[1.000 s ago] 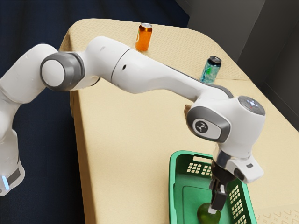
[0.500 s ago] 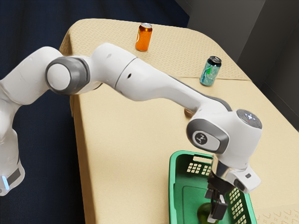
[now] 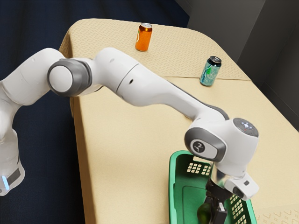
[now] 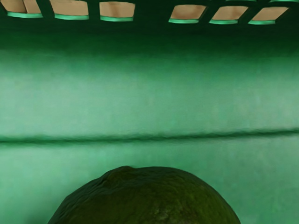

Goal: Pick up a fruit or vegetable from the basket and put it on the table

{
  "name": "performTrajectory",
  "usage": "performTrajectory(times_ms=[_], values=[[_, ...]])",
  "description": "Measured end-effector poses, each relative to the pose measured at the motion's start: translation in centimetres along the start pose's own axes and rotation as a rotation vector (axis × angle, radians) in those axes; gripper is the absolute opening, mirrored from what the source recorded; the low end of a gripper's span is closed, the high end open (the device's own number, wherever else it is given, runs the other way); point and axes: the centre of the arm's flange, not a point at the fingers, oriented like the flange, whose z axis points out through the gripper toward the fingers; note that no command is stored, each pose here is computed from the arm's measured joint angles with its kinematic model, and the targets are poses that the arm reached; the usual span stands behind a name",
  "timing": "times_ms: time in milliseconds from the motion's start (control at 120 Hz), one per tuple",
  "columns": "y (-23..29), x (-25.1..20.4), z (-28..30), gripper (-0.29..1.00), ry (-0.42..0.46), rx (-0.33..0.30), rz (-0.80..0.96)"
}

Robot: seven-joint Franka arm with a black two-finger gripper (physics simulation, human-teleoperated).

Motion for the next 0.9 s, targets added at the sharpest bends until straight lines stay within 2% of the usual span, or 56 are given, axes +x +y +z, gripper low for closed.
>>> performTrajectory(times_ms=[100,342,558,675,767,900], values=[[0.0,0.1,0.2,0.70,0.010,-0.003,-0.009],[-0.6,0.4,0.2,0.49,0.026,0.002,-0.036],[-1.1,0.2,-1.9,0.42,0.034,0.028,-0.057],[-1.0,-1.3,-8.3,0.34,0.061,0.083,-0.068],[-2.6,-2.9,-13.3,0.35,0.075,0.152,-0.106],[-9.8,-4.8,-19.0,0.34,0.060,0.223,-0.222]])
